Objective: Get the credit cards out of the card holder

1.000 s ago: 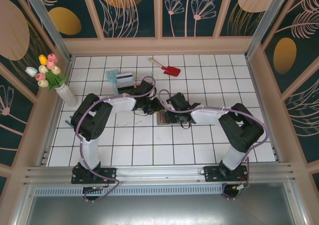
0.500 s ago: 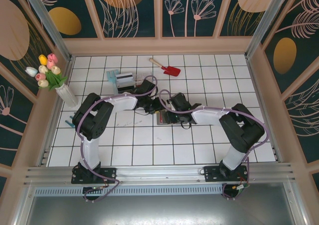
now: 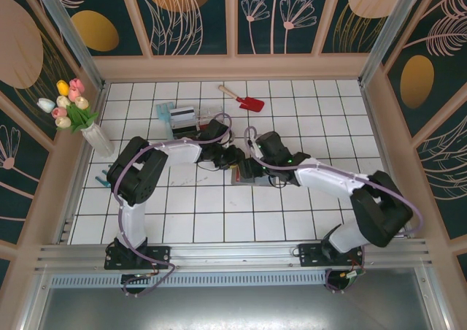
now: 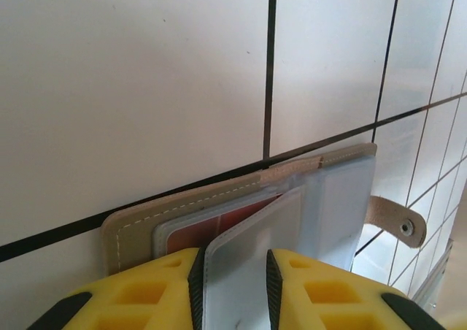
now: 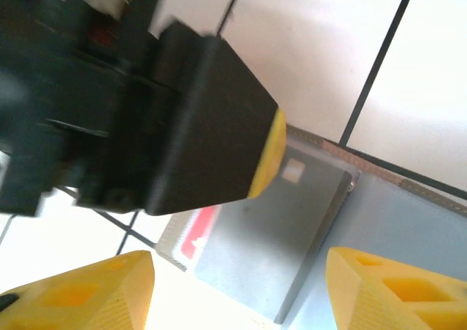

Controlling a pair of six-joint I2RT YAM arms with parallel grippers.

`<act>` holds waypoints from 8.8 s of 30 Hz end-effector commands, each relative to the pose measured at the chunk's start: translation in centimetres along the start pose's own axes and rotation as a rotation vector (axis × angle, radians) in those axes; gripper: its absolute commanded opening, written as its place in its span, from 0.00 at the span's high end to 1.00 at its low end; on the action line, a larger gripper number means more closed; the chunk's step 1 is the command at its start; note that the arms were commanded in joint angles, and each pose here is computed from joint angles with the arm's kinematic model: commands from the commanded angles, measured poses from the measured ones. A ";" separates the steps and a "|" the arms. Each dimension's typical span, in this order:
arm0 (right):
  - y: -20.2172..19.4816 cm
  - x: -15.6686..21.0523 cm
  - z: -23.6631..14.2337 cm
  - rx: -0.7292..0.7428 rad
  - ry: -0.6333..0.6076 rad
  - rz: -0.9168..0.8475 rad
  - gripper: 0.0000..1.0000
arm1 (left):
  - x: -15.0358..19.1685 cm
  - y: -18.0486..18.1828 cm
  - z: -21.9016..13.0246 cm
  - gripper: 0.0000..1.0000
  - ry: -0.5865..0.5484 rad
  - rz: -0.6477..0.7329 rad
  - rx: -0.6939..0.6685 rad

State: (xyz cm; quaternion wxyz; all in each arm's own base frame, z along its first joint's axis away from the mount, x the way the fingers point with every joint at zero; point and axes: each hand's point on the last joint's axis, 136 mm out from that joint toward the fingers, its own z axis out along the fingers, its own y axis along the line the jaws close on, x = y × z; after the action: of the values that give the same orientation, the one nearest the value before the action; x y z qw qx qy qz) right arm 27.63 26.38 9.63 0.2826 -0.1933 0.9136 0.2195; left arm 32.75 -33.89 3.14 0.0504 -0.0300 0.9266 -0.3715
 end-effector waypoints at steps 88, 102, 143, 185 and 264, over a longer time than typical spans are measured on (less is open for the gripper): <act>-10.9 6.7 1.7 0.218 0.152 0.711 0.96 | 3.2 -4.5 4.1 0.75 0.072 -0.016 0.103; -10.7 7.1 1.9 0.205 0.164 0.709 0.97 | 3.2 -4.2 4.5 0.82 0.076 -0.019 0.105; -10.8 4.6 0.5 0.182 0.117 0.677 0.93 | 2.4 -5.5 2.7 0.83 0.014 0.037 0.124; -11.5 6.6 1.4 0.205 0.173 0.694 0.86 | 2.0 -3.2 3.1 1.00 0.013 0.012 0.043; -1.7 -11.5 -5.9 -0.460 -0.276 0.243 0.25 | -5.1 -10.4 -15.0 1.00 -0.388 0.563 0.072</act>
State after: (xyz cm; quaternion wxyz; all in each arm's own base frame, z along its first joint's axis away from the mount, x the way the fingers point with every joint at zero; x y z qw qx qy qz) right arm 34.29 23.09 17.12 0.3039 -0.0542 0.8591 0.4083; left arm 35.46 -29.87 17.06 0.2846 0.1413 0.8945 -0.3144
